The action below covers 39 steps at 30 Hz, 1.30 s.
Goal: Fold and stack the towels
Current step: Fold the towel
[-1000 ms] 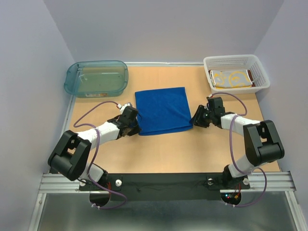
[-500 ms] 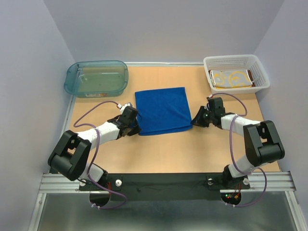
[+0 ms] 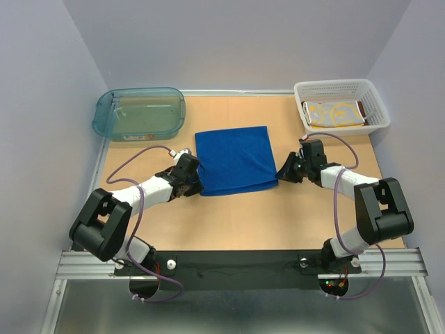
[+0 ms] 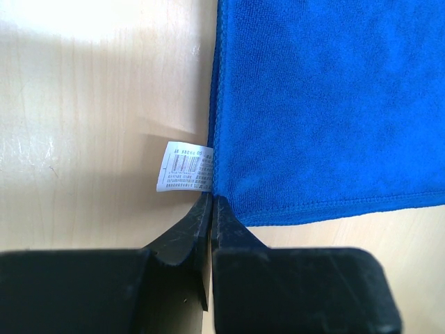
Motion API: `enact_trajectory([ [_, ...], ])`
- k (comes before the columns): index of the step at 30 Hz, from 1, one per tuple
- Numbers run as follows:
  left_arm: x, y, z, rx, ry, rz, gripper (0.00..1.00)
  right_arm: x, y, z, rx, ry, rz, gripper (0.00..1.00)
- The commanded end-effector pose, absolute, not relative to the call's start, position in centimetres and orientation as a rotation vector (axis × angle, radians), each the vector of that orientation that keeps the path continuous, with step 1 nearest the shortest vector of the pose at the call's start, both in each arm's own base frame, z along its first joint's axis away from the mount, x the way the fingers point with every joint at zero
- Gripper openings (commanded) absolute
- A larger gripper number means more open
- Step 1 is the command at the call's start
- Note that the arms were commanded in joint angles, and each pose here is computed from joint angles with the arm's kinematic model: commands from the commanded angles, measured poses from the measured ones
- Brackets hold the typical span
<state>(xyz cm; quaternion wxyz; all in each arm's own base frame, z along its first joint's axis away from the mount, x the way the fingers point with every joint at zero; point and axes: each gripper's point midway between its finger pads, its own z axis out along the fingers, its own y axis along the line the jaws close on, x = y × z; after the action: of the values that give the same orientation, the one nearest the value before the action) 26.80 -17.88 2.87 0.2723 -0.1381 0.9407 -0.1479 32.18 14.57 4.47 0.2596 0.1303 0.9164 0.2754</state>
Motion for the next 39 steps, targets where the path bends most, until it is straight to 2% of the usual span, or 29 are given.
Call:
enact_trajectory([
  [1,27.3,-17.9,4.0,-0.347,2.507,-0.388,0.1,33.4,14.7,6.6,0.304,2.426,0.77,0.23],
  [13,27.2,-17.9,4.0,-0.342,2.509,-0.389,0.1,33.4,15.2,5.8,0.29,2.461,0.8,0.23],
  [17,27.3,-17.9,4.0,-0.337,2.507,-0.386,0.09,33.6,15.2,5.4,0.291,2.471,0.791,0.15],
  [20,27.7,-17.9,4.4,-0.337,2.497,-0.384,0.03,34.0,15.2,6.0,0.283,2.453,0.79,0.01],
  [21,27.7,-17.8,4.4,-0.333,2.499,-0.374,0.0,34.4,15.2,6.6,0.278,2.437,0.787,0.01],
  [27,29.5,-17.4,7.3,-0.329,2.463,-0.355,0.0,36.5,14.9,11.8,0.238,2.32,0.751,0.0],
  [31,31.1,-17.2,11.1,-0.331,2.393,-0.361,0.0,36.5,14.2,14.2,0.243,2.288,0.705,0.01],
  [33,30.7,-17.3,11.4,-0.325,2.402,-0.379,0.0,36.0,14.0,14.8,0.251,2.276,0.702,0.01],
  [39,27.6,-17.9,7.7,-0.329,2.488,-0.481,0.0,31.6,14.3,11.5,0.285,2.372,0.774,0.01],
])
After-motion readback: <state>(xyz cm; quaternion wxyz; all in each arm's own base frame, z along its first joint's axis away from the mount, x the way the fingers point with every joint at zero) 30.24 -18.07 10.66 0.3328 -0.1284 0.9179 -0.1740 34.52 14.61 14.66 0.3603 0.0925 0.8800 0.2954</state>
